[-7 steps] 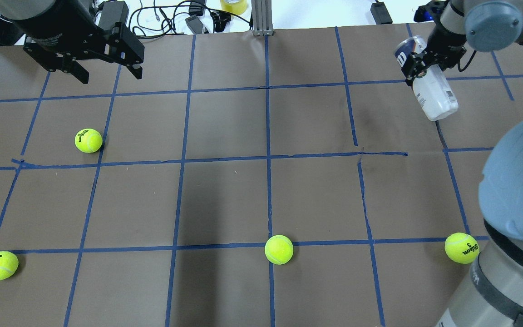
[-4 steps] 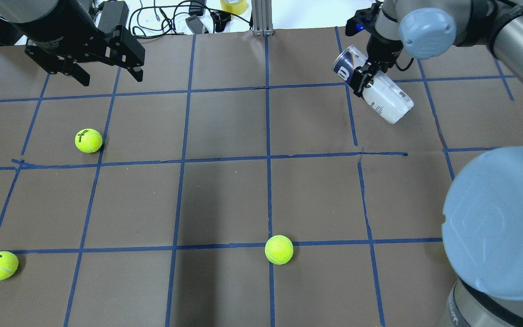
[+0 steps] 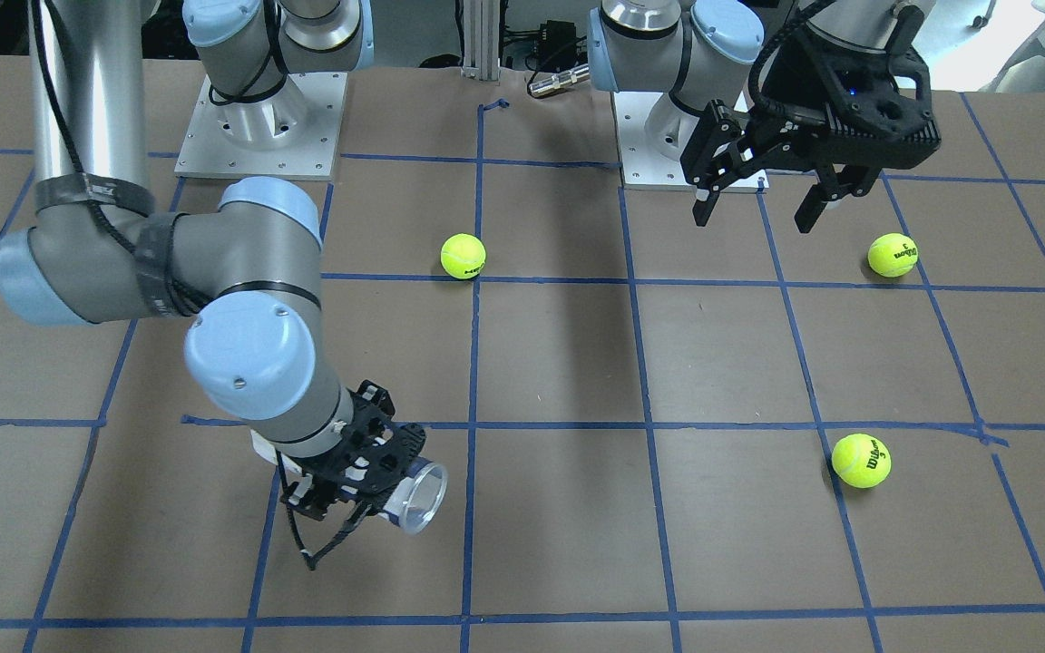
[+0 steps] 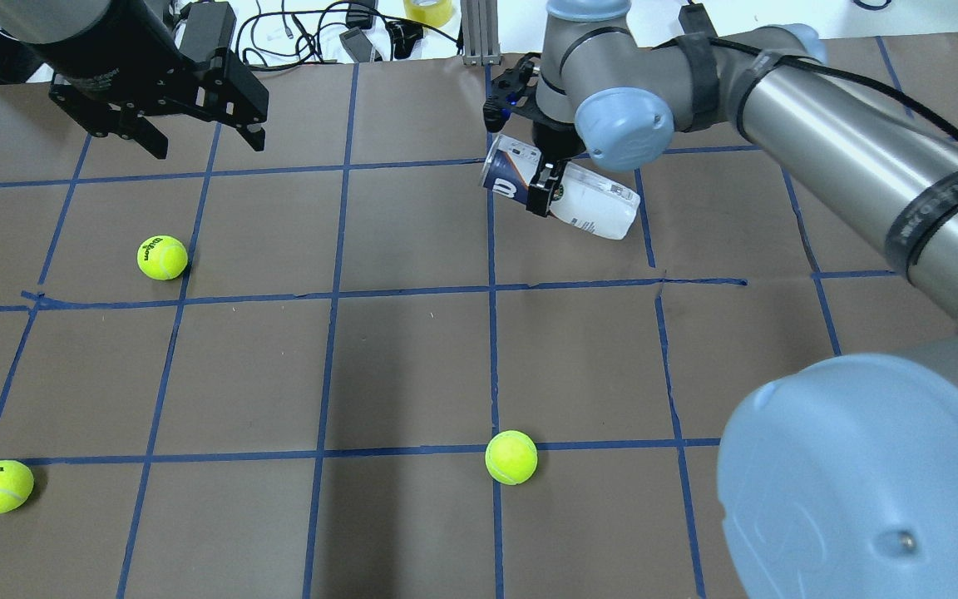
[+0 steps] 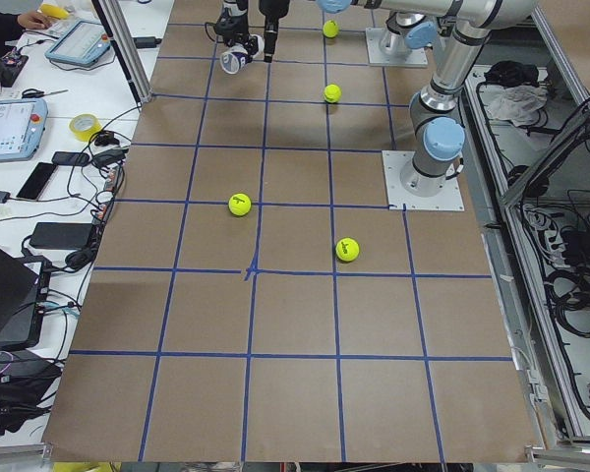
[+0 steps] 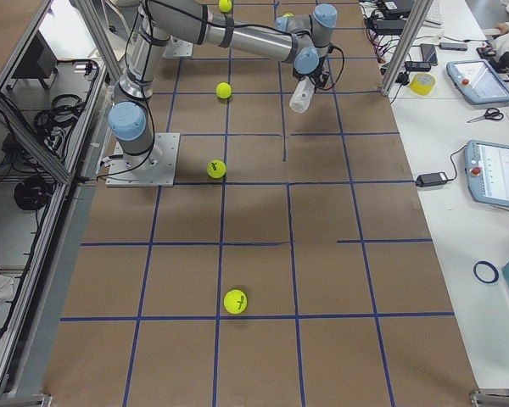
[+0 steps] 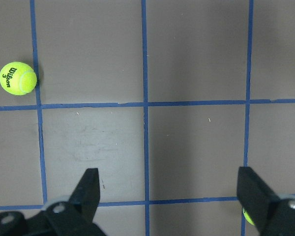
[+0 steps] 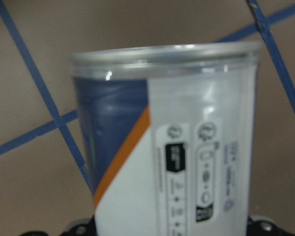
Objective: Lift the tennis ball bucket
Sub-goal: 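Carry the tube with the right gripper toward the table center, then lower the tube onto the table on its side with the right gripper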
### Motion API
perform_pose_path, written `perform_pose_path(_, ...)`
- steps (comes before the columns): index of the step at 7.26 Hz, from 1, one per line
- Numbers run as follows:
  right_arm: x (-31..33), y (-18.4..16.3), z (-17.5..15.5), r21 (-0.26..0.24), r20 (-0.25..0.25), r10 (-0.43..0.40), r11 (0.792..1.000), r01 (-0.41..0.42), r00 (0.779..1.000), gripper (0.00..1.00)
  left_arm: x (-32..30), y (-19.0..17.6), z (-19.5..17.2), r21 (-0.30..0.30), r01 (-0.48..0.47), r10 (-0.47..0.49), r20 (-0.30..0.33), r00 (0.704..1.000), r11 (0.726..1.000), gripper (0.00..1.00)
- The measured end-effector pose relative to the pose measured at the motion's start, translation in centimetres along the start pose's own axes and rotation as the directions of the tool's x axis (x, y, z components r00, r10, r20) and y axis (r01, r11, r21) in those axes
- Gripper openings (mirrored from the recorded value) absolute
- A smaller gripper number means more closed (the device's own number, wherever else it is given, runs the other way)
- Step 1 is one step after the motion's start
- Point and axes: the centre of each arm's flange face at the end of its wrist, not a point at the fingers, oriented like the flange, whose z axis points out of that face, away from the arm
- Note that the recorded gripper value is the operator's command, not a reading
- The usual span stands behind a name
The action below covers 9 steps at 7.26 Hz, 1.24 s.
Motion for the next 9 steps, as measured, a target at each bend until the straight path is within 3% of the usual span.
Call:
perform_pose_path(2,-4.7,-5.3,1.8,0.013,-0.016,-0.179,0.984,0.18,0.984,0.74,-0.2,0.0,0.1,-0.001,0.004,-0.004,0.004,1.0,1.0,1.0)
perform_pose_path(4,-9.1,-9.8,5.4,0.038,-0.006,-0.318,0.947,0.318,0.948,0.74,-0.5,-0.1,0.0,-0.003,0.009,-0.009,0.012,1.0,1.0,1.0)
perform_pose_path(6,-13.4,-12.7,6.5,0.036,-0.003,-0.356,0.934,0.356,0.934,0.74,-0.7,0.1,-0.1,-0.006,0.011,-0.01,0.018,1.0,1.0,1.0)
perform_pose_path(7,-14.3,-13.1,6.8,0.025,0.001,-0.361,0.932,0.361,0.933,0.81,-0.6,0.1,-0.1,-0.006,0.01,-0.01,0.018,1.0,1.0,1.0)
perform_pose_path(9,-14.3,-13.0,7.2,-0.003,-0.005,-0.355,0.935,0.355,0.935,0.84,-0.6,0.0,-0.1,-0.007,0.01,-0.01,0.017,1.0,1.0,1.0)
